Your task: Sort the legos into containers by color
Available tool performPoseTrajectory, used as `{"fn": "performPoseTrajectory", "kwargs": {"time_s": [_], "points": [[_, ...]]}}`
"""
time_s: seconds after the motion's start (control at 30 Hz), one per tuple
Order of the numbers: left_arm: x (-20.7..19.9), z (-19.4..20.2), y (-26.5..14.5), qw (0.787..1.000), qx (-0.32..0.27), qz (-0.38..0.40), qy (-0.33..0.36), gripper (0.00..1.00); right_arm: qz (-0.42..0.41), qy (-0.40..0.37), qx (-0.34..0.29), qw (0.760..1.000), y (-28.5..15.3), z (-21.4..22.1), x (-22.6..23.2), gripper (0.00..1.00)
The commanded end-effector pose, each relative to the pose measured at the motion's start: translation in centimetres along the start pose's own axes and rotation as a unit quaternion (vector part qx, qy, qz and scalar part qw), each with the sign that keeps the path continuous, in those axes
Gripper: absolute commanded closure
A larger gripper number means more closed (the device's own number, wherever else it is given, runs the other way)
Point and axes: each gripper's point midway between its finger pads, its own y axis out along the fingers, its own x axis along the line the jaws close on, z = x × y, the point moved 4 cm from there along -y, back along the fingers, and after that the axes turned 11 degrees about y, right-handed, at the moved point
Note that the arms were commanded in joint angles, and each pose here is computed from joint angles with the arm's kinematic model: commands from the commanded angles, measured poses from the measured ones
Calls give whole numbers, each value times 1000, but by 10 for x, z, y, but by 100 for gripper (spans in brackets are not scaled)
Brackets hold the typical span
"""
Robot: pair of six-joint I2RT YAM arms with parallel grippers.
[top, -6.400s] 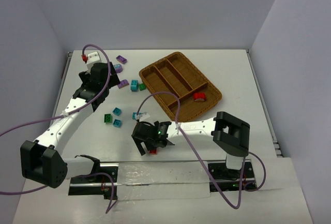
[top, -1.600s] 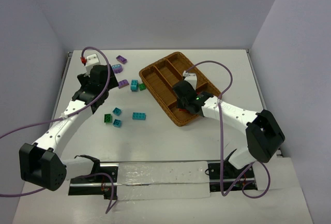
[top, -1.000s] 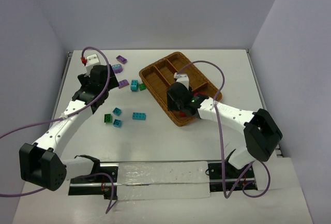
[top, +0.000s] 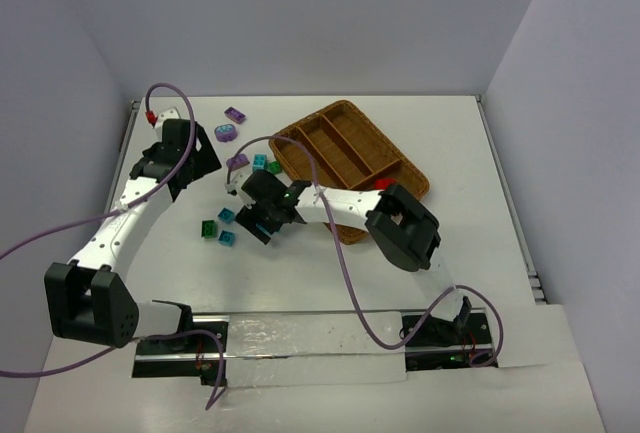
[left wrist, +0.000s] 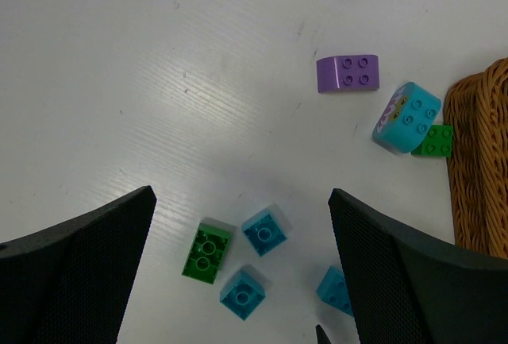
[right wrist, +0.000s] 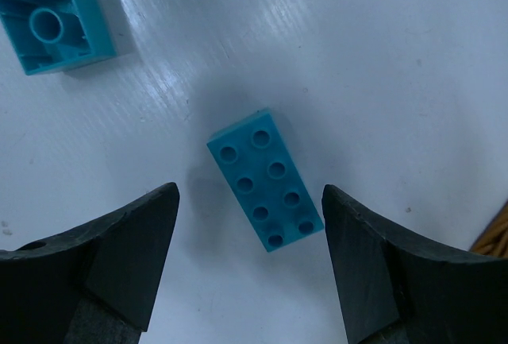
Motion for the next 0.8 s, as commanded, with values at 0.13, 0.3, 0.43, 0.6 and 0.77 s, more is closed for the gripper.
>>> {"fn": "performPoseTrajectory", "kwargs": {"time_s": [0.13, 0.3, 0.43, 0.6, 0.77], "points": [[-1, -19, -9, 1000, -23, 8, -13, 1, -1, 10, 1, 1000, 14, -3, -7, 35], [-1, -19, -8, 1000, -25, 6, -14, 1, 3, 19, -25, 1000, -4, -14, -7, 87], [-1, -18, -8, 1000, -24, 5, -16, 1, 24, 42, -84, 995, -41, -41, -17, 99], [-1, -17, -7, 1000, -23, 5, -16, 1, 47, 158, -166, 972, -93, -77, -66, 98], [-2, -16, -7, 1000, -21, 9, -14, 1, 107, 285, -210, 929, -127, -86, -142, 96]]}}
